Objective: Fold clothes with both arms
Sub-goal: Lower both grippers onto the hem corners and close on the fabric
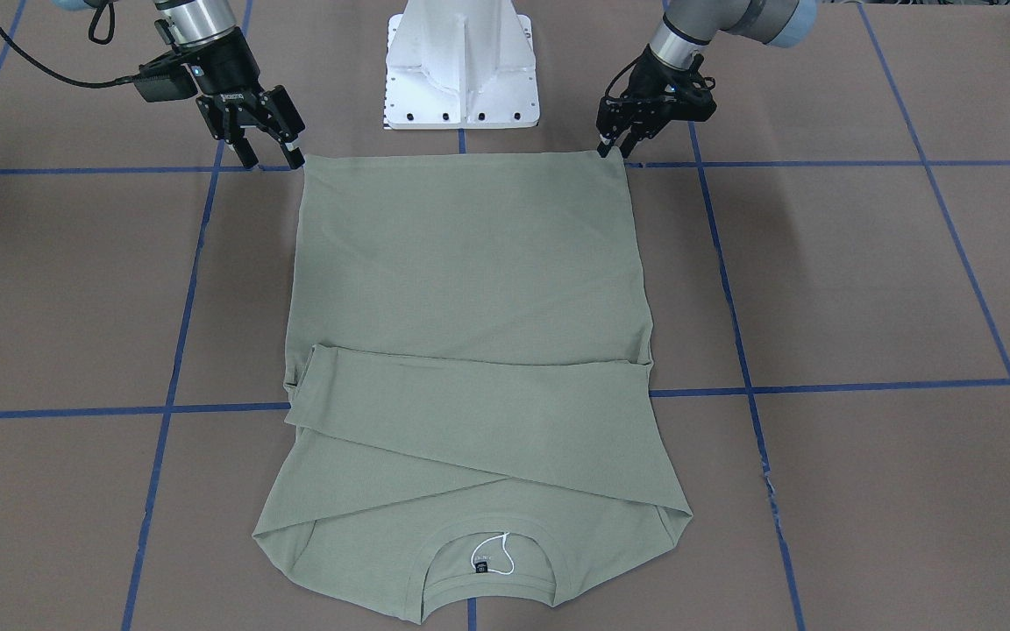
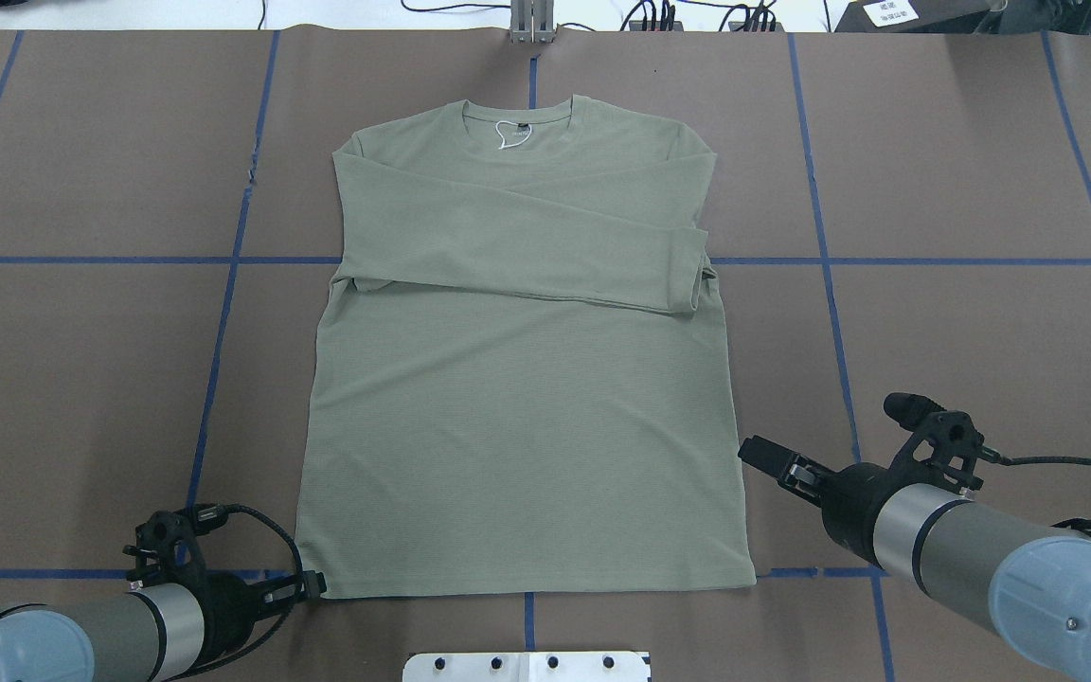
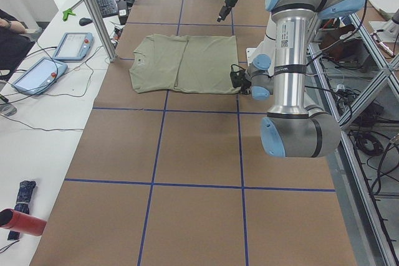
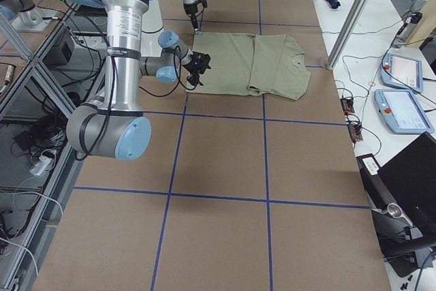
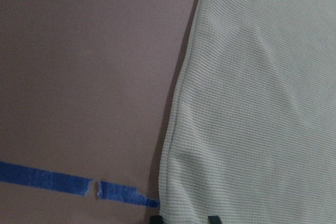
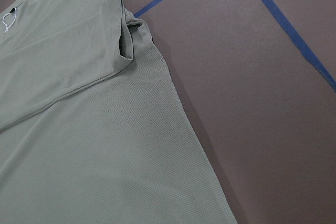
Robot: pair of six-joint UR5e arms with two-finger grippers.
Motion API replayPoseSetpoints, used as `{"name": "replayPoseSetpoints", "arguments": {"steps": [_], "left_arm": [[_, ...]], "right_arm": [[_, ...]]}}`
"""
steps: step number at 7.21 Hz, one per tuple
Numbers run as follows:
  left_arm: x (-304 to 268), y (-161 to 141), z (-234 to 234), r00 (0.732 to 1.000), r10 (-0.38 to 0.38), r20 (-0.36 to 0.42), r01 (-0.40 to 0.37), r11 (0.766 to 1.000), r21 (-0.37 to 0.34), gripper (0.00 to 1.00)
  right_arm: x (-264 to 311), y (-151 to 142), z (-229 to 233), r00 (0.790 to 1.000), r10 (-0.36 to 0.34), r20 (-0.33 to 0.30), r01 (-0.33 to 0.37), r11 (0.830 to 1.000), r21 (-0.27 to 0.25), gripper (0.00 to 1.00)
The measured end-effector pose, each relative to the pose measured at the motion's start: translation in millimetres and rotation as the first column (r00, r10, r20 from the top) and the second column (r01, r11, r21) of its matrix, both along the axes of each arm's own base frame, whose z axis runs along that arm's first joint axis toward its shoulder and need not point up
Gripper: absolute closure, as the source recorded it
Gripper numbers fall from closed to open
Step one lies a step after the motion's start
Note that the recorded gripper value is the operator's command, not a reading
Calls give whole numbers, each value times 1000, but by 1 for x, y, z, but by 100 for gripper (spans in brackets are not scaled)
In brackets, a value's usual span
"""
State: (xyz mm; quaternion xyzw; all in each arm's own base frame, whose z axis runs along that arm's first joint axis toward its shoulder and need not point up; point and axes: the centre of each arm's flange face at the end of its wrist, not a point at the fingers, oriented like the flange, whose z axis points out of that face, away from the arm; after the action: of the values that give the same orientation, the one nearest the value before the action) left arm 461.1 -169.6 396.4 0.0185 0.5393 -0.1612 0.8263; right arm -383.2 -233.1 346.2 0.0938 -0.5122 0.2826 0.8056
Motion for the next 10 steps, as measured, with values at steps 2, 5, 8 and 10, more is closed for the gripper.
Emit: {"name": "replayPoseSetpoints", "arguments": {"steps": [2,5,8,10], "left_arm": [[0,-1,-2,1000,-2,-3,2,1000,0,100],[-12,-4,-24,999,-5,-48,5,1000,2,100],[-25,-5,-53,994,-7,-110,7,1000,2,100],[-28,-6,-59,992,-10,-127,10,1000,-4,100]], "right_arm": [[-4,1,4,1000,-4,-9,4,1000,-2,4],[-17,11,3,999,34,1,-34,997,-62,16],[-59,32,0,994,99,-47,-105,981,-164,16],[-84,52,8,991,103,-83,-113,985,-131,15]]}}
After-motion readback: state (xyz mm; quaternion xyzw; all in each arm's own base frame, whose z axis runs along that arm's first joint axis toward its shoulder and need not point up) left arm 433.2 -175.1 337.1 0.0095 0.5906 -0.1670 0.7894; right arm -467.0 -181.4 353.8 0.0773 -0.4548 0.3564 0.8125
